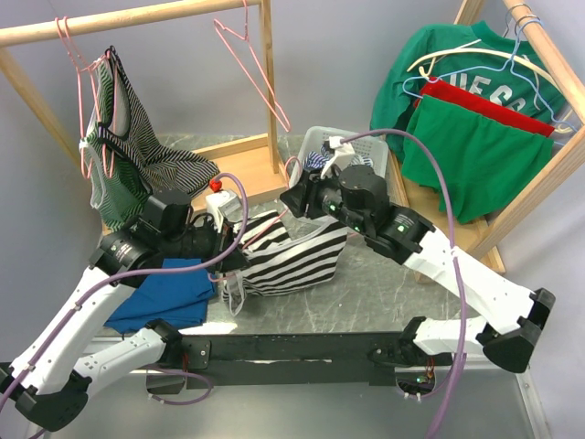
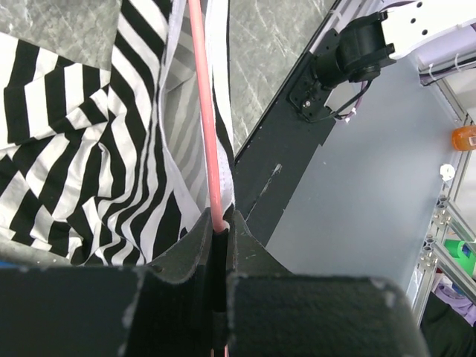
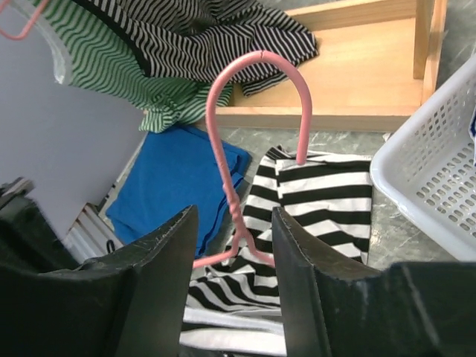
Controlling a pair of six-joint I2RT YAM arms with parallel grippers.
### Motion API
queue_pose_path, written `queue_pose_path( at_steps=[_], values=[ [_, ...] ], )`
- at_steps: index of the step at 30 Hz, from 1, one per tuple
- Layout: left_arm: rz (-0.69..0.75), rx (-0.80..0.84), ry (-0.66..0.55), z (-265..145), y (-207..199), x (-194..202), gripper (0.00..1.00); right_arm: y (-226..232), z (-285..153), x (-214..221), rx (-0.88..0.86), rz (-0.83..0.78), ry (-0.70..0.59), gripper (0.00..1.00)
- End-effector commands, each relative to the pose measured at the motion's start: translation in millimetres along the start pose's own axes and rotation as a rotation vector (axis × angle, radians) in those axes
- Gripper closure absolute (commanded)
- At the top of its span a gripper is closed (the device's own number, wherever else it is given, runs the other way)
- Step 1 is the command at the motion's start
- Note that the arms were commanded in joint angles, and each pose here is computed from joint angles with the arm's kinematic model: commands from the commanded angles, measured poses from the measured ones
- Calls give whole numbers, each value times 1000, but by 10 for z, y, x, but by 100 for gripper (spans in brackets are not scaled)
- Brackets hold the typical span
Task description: Remove the tank top from the hanger
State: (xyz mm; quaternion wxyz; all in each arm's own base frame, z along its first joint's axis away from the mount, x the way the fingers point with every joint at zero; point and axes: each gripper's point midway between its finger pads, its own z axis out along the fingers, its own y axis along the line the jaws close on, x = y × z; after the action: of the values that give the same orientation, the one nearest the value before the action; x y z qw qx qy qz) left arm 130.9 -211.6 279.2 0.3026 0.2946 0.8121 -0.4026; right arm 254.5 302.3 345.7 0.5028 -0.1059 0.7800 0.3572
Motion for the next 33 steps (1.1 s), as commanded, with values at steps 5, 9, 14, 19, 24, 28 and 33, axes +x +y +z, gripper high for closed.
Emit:
queue_pose_path(
  at_steps=[5,9,14,19,24,28,33],
  values=[
    [44,47,-54,-22,-115,-130,99,136,24,-269,-29,7,-83,89],
    [38,24,-63,2,-63,-141,99,153,-10,-275,-40,-11,-83,100],
    [31,20,-80,68,-41,-268,71,242,76,-87,-34,-61,-19,100],
    [39,20,-88,127,-28,-417,51,364,135,-25,-43,-76,-2,100],
    [49,26,-84,171,-22,-470,59,400,104,-62,-47,-65,-22,100],
    [38,31,-82,234,4,-476,53,437,66,-91,-65,-63,-26,100],
    [30,20,-113,275,30,-566,61,485,57,-79,-87,-76,-10,100]
  ],
)
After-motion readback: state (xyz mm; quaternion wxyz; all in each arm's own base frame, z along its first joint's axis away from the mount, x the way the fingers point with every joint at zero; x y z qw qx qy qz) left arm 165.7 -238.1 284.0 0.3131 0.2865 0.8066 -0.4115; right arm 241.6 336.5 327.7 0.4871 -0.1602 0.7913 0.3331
